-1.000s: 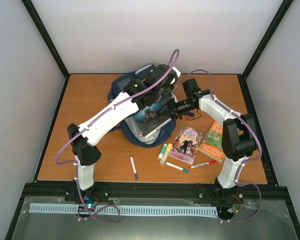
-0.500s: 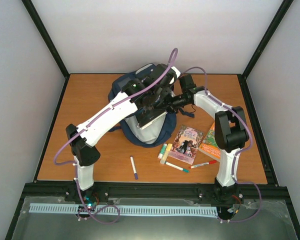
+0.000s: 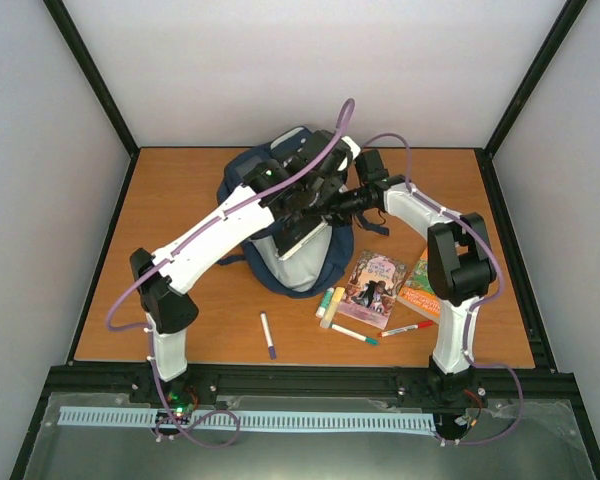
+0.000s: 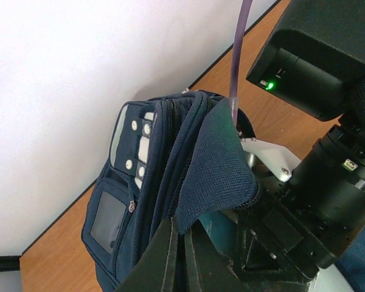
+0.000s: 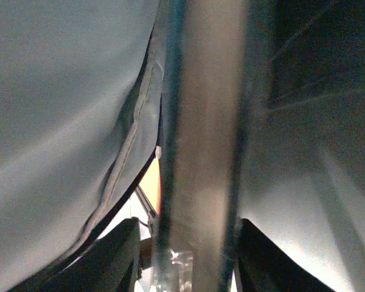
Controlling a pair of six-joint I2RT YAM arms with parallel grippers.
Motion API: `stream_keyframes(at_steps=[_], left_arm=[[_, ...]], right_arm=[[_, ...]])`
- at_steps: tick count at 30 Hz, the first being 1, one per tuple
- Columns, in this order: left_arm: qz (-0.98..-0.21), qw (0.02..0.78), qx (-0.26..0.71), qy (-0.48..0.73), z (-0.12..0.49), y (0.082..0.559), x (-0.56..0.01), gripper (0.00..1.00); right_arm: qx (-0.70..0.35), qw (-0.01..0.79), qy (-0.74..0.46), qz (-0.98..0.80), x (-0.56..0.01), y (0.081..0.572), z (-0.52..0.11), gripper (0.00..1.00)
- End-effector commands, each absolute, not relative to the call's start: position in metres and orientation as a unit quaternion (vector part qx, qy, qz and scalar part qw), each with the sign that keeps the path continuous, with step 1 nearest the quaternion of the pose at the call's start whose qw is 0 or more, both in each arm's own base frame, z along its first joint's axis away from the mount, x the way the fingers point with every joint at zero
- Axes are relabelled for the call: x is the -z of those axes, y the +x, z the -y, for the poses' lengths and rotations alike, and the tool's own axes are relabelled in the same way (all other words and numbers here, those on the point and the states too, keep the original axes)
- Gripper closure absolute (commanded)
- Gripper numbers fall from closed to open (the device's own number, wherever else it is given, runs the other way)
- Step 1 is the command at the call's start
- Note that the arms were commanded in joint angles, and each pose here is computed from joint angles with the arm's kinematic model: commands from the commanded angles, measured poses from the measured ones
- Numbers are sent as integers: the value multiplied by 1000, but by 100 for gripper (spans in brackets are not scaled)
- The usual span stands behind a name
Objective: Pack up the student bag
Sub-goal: Place the book in the student bag.
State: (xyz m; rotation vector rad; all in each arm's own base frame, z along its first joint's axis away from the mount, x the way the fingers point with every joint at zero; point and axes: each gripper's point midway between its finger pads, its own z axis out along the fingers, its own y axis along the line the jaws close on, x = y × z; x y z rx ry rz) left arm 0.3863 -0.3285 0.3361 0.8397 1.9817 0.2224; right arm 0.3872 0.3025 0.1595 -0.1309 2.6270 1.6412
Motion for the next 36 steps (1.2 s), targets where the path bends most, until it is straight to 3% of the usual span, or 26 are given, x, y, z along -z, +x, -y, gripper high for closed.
stream_keyframes(at_steps=[1, 9, 20, 23, 28, 31, 36], left_arm=[[-787, 539, -57, 294, 319, 381, -395, 99], [-790, 538, -56, 289, 313, 376, -382, 99], [-802, 526, -56, 276, 312, 379, -360, 99], [-805, 528, -44, 268, 310, 379, -359, 99], [-809, 527, -20, 260, 307, 376, -358, 99], [-811, 525, -9, 257, 305, 375, -359, 99], [-813, 524, 4, 254, 300, 373, -361, 99]], right_arm=[[-533, 61, -101, -838, -178, 381, -306, 52], [-462, 111, -166, -864, -179, 349, -281, 35], [-403, 169, -291, -851, -165, 299, -251, 36], [-376, 201, -331, -841, -169, 290, -242, 39], [-321, 268, -435, -797, -179, 275, -233, 53], [-259, 304, -528, -750, -177, 263, -232, 65], [-130, 351, -696, -613, -165, 231, -237, 73]])
